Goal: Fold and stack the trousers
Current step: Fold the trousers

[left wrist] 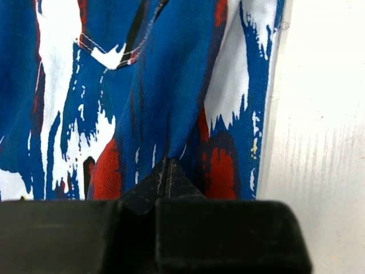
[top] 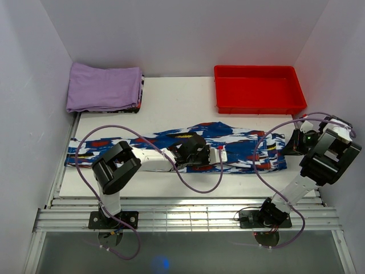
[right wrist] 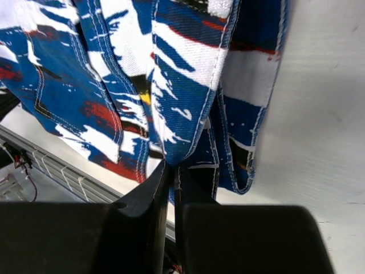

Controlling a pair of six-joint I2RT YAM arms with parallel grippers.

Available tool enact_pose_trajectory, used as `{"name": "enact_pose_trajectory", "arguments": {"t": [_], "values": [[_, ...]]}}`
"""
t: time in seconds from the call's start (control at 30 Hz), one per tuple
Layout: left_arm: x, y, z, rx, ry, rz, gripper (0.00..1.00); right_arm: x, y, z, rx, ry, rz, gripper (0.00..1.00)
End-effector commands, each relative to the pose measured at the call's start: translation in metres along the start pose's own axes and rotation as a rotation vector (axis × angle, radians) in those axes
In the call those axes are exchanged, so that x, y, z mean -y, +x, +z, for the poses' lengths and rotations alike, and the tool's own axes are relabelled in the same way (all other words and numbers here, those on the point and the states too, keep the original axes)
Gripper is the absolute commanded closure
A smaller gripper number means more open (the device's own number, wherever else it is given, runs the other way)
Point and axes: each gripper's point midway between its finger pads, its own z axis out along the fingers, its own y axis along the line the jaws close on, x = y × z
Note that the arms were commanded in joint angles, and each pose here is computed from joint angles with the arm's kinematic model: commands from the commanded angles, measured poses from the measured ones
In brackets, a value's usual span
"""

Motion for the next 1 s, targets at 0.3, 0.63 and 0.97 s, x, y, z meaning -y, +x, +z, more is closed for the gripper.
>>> {"name": "enact_pose_trajectory", "arguments": {"t": [0.3,0.63,0.97], "values": [[0.053,-0.029,-0.039,0.068,0.291,-0.05,1.0,0.002,-0.065,-0.044,0.127,0.077,-0.097,0.92],[0.073,-0.01,-0.025,-0.038,0.38,-0.189,0.74,0.048,-0.019,-0.01,0.004,0.22,-0.109,0.92],[-0.006,0.019,-0.143,-0.066,0.299,-0.32,0.51,0.029,-0.063,-0.057,0.111,0.283,-0.351,0.13]]}}
